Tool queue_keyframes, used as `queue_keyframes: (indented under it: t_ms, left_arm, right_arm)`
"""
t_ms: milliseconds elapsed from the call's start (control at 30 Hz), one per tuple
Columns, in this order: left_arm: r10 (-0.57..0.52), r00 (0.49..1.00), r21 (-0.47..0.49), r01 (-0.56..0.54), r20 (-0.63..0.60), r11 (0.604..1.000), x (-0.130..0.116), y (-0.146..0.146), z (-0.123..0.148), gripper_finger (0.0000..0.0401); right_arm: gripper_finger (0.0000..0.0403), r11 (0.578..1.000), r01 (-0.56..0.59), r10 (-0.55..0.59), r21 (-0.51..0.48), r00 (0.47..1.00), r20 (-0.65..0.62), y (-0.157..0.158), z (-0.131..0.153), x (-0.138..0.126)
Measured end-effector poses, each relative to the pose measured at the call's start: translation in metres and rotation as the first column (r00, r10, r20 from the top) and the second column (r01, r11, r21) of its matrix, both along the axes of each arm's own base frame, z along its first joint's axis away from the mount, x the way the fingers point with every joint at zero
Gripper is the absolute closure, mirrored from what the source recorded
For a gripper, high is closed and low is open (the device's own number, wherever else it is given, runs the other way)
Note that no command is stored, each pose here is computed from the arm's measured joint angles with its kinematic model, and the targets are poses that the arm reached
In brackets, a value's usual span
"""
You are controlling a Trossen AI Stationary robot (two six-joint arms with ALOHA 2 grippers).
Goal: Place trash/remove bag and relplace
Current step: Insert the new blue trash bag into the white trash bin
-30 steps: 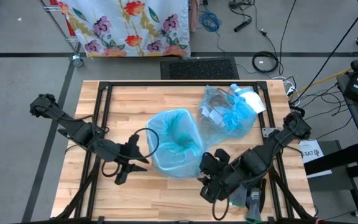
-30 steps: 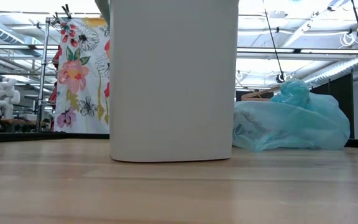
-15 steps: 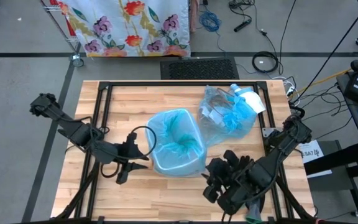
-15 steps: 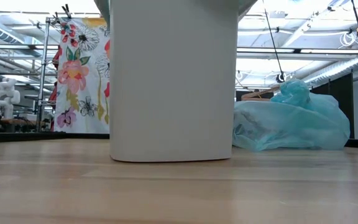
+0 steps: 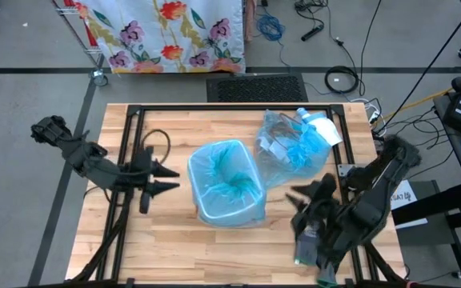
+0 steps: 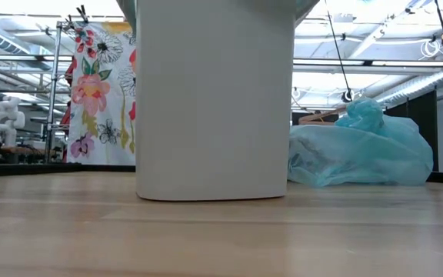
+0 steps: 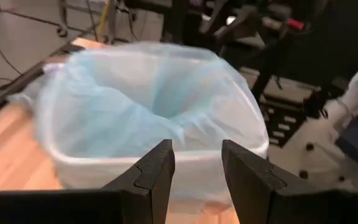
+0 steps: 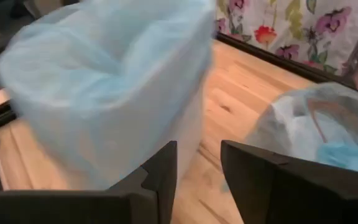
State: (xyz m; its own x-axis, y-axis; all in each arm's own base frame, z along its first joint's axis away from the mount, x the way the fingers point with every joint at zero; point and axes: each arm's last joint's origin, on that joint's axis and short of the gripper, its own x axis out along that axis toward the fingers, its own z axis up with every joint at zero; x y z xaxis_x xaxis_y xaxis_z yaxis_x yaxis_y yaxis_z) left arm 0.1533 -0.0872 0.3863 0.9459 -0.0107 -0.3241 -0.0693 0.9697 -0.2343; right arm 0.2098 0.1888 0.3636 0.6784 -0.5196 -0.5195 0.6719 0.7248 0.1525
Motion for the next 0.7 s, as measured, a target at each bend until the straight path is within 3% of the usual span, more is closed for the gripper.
queue_keyframes:
  t_ms: [167, 333, 533, 700]
  left_arm:
    - [0.098, 0.994, 0.010, -0.099, 0.046, 0.995, -0.009, 0.012, 0.006, 0.0262]
    - [0.187, 0.982, -0.005, -0.187, 0.028, 0.982, -0.007, 0.018, 0.001, 0.0262]
    - [0.275, 0.961, -0.086, -0.277, -0.030, 0.957, 0.004, 0.019, -0.025, 0.0265]
    - [0.361, 0.931, -0.152, -0.366, -0.061, 0.918, 0.009, 0.018, -0.055, 0.0297]
  right_arm:
    - [0.0312, 0.997, 0.000, -0.006, 0.076, 0.997, 0.080, -0.038, -0.011, -0.028]
    - [0.0352, 0.979, -0.163, 0.147, 0.124, 0.981, 0.127, -0.066, -0.029, -0.030]
    - [0.0399, 0.926, -0.375, 0.347, 0.038, 0.889, 0.299, -0.108, -0.037, -0.019]
    - [0.0397, 0.940, -0.341, 0.324, -0.003, 0.891, 0.319, -0.146, -0.045, -0.024]
